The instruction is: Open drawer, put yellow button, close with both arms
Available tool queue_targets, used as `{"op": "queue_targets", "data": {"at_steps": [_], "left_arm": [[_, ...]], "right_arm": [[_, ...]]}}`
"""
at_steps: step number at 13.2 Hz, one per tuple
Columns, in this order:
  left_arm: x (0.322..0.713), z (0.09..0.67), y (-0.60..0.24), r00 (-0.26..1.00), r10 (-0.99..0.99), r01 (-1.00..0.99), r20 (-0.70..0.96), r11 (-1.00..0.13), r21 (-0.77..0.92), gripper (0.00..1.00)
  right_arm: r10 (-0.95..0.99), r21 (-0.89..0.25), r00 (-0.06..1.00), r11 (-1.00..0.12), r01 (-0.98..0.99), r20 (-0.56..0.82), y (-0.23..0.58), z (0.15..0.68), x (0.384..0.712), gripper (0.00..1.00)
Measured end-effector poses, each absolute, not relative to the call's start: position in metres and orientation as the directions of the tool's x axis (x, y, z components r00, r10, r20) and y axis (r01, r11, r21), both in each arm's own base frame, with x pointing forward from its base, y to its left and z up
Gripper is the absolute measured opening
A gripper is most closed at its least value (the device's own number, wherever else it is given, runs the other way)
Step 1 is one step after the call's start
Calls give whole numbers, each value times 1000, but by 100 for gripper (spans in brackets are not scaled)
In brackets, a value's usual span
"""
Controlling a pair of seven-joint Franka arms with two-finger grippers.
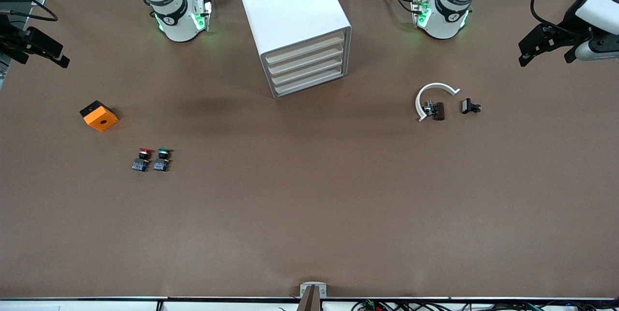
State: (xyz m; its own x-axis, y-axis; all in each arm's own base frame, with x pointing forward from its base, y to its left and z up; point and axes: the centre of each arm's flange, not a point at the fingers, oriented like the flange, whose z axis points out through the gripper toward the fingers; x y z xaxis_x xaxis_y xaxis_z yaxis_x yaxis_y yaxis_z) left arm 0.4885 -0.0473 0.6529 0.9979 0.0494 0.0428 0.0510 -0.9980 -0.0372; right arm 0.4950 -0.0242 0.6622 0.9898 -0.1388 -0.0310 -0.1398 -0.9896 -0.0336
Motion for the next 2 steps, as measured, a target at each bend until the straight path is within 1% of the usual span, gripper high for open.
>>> {"op": "queue_targets", "data": {"at_steps": [2], "left_arm": [[489,654,-46,998,51,53,47,-998,-36,100]], "right_arm": [[-139,-34,990,-990,-140,-31,-24,662,495,100]]}}
